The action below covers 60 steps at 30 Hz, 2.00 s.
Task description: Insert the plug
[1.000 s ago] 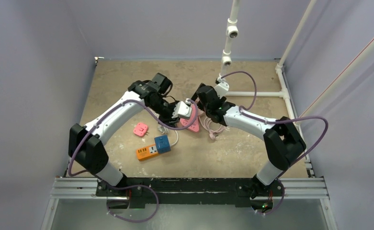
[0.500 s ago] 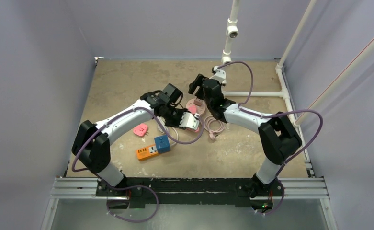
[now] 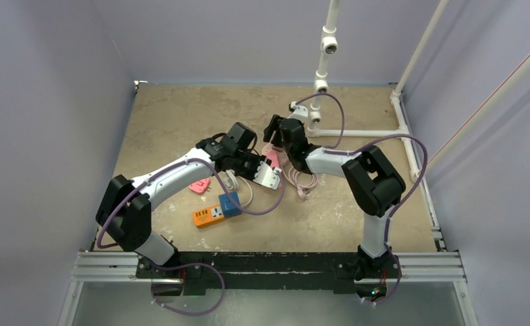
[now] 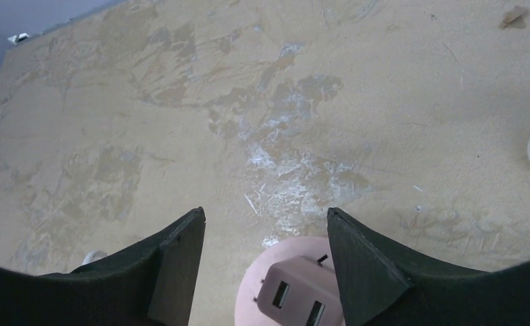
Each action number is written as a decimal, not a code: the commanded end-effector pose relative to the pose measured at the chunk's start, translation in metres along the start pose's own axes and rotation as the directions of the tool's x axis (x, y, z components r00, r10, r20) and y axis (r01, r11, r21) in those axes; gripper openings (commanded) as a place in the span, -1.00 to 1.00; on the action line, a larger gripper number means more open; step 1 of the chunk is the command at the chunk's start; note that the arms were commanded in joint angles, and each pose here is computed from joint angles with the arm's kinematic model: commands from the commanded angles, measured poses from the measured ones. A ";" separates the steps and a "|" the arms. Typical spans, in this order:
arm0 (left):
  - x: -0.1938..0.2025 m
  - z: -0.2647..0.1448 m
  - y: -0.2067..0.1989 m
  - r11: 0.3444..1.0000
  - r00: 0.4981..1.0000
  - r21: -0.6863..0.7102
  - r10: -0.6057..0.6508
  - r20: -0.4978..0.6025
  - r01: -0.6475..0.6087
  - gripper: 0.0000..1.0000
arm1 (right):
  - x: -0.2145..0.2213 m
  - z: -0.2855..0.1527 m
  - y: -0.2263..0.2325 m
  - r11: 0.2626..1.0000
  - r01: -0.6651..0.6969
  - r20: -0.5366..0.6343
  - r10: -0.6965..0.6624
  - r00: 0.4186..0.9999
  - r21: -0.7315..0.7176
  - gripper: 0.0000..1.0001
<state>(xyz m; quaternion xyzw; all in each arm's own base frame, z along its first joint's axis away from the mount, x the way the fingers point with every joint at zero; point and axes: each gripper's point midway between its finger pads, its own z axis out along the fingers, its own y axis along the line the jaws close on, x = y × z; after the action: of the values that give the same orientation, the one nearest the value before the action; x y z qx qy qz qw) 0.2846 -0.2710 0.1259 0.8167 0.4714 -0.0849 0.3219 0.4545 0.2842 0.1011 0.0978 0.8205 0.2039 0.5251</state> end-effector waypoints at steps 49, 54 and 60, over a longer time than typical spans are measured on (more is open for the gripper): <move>-0.050 0.005 -0.009 0.987 0.980 0.101 -0.137 0.144 0.123 -1.00 | -0.012 -0.036 0.003 0.968 0.003 0.074 -0.022 0.997 0.250 0.54; -0.050 0.012 -0.010 0.985 0.979 0.104 -0.154 0.134 0.141 -1.00 | 0.006 -0.014 -0.004 0.961 0.050 0.056 -0.068 0.996 0.273 0.55; -0.043 0.018 -0.002 0.986 0.981 0.062 -0.161 0.103 0.156 -1.00 | 0.015 -0.006 -0.012 0.956 0.059 0.048 -0.076 0.996 0.288 0.55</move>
<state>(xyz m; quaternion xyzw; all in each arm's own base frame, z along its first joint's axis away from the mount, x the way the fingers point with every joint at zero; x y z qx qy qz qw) 0.2434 -0.2946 0.1126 0.7942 0.5137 -0.1795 0.2705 0.4367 0.2733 0.0715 0.1471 0.8412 0.0582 0.5171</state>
